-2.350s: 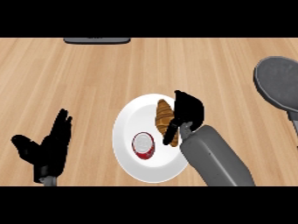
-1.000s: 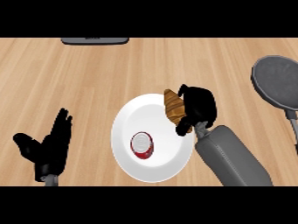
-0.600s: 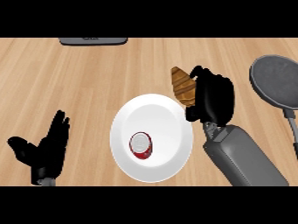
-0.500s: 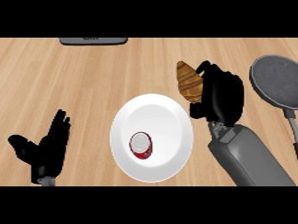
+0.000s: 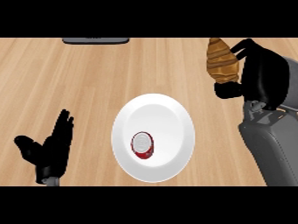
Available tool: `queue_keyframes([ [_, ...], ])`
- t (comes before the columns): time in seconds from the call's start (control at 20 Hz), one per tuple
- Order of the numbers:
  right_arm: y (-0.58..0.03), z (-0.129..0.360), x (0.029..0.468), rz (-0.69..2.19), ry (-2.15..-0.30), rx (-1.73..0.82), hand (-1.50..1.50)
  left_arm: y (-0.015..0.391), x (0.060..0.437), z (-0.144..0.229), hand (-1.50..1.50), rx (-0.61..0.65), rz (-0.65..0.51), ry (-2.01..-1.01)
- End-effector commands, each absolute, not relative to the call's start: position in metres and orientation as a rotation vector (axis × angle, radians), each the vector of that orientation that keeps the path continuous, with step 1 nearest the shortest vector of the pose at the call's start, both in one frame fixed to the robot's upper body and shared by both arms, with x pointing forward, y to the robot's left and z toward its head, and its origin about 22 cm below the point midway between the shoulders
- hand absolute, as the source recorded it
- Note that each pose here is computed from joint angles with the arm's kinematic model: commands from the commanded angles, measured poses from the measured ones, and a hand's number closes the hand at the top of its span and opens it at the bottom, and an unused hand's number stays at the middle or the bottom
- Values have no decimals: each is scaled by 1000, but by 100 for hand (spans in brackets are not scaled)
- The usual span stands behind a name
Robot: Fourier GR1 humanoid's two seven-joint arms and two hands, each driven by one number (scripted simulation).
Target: Pick the croissant from the plate and place it in the pan
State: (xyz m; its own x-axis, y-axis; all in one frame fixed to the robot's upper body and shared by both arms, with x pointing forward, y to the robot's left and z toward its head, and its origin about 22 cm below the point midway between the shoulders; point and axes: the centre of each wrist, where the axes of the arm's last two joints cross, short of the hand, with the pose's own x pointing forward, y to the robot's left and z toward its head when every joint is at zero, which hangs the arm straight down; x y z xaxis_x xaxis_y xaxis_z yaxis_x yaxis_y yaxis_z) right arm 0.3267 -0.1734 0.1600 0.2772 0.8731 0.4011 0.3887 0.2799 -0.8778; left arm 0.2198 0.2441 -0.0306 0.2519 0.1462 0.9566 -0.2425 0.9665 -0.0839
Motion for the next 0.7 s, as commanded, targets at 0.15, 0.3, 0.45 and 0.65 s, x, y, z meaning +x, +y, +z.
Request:
queue_keyframes([
  [0.15, -233, 135, 352, 424, -1316, -1367, 150, 247, 220, -40, 0, 74, 260, -1221],
  [0.3, -296, 144, 365, 417, -1258, -1431, 150, 249, 225, -40, 0, 69, 263, -1230],
  [0.45, -306, 111, 383, 411, -1261, -1460, 150, 241, 230, -49, 0, 65, 237, -1239],
  [0.65, -333, 99, 403, 392, -1207, -1480, 150, 254, 218, -47, 0, 31, 227, -1248],
])
